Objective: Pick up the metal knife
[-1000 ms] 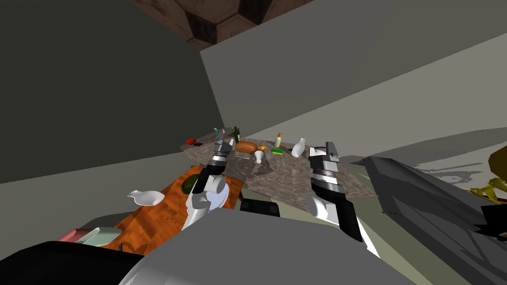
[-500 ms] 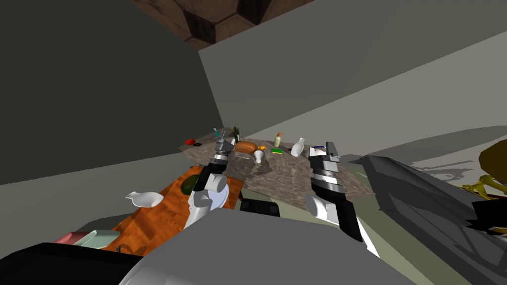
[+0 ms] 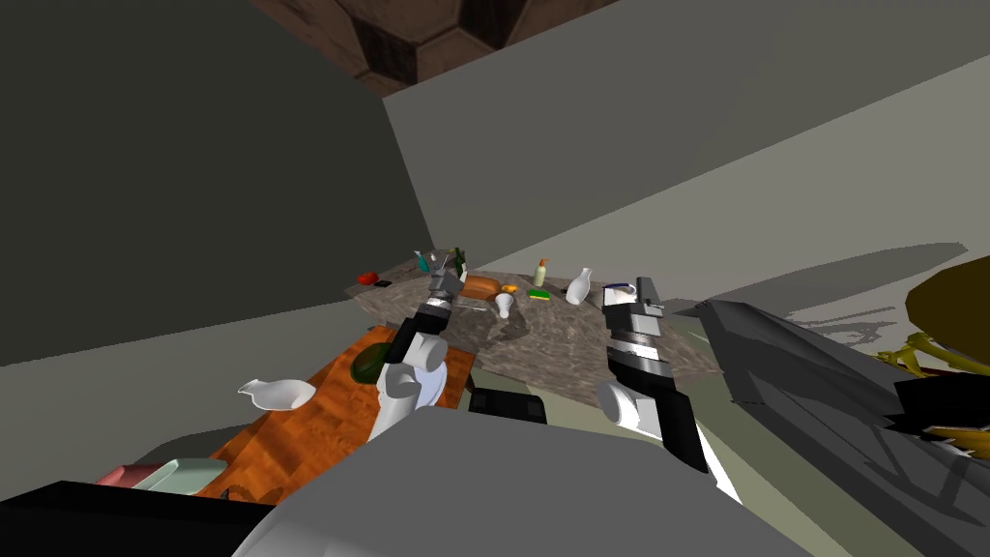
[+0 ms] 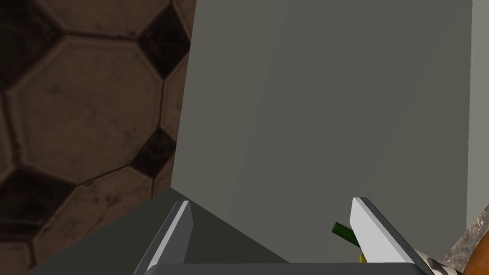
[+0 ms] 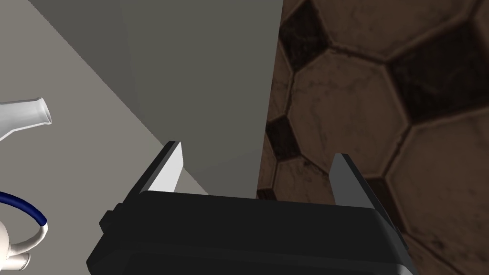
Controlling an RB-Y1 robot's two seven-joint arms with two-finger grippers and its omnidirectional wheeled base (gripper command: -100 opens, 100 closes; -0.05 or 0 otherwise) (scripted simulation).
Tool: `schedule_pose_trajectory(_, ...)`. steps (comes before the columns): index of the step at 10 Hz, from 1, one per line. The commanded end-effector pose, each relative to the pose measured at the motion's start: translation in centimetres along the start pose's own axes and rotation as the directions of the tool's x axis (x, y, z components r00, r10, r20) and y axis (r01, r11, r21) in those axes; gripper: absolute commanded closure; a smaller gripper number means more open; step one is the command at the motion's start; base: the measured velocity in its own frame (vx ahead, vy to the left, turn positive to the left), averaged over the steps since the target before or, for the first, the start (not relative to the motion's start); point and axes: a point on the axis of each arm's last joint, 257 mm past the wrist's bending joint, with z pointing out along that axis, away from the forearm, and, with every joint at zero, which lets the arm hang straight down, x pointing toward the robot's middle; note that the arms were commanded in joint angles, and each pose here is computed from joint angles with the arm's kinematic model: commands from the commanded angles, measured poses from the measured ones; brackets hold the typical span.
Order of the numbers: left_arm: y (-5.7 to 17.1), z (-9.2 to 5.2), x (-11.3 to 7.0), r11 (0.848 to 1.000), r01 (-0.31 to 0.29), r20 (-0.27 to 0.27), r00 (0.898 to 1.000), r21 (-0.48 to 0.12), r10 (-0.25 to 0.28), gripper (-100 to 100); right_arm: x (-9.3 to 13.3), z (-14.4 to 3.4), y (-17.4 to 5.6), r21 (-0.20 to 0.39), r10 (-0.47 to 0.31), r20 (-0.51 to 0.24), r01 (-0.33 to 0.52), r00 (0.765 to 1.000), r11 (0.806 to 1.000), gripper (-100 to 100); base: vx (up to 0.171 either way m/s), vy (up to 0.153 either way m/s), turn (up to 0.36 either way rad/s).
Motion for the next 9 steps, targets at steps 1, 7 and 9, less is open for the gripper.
schedule_pose_trajectory(1, 0.5, 0.1, 0.1, 1.000, 0.014, -0.001, 1.000, -0.023, -0.014, -100, 0.0, 0.0, 0.0, 0.000, 0.000, 0.000, 0.000, 1.000, 1.000, 0, -0.009, 0.010, -0.031)
schedule_pose_trajectory(7, 2.2, 0.8, 1.0, 0.993, 0.069, -0.011, 0.997, -0.095, -0.070, -100, 0.0, 0.0, 0.0, 0.000, 0.000, 0.000, 0.000, 1.000, 1.000, 0, -0.007, 0.007, -0.022)
schedule_pose_trajectory(9, 2.2, 0.8, 1.0, 0.993, 0.069, -0.011, 0.997, -0.095, -0.070, -100, 0.0, 0.0, 0.0, 0.000, 0.000, 0.000, 0.000, 1.000, 1.000, 0, 0.004, -0.004, 0.012)
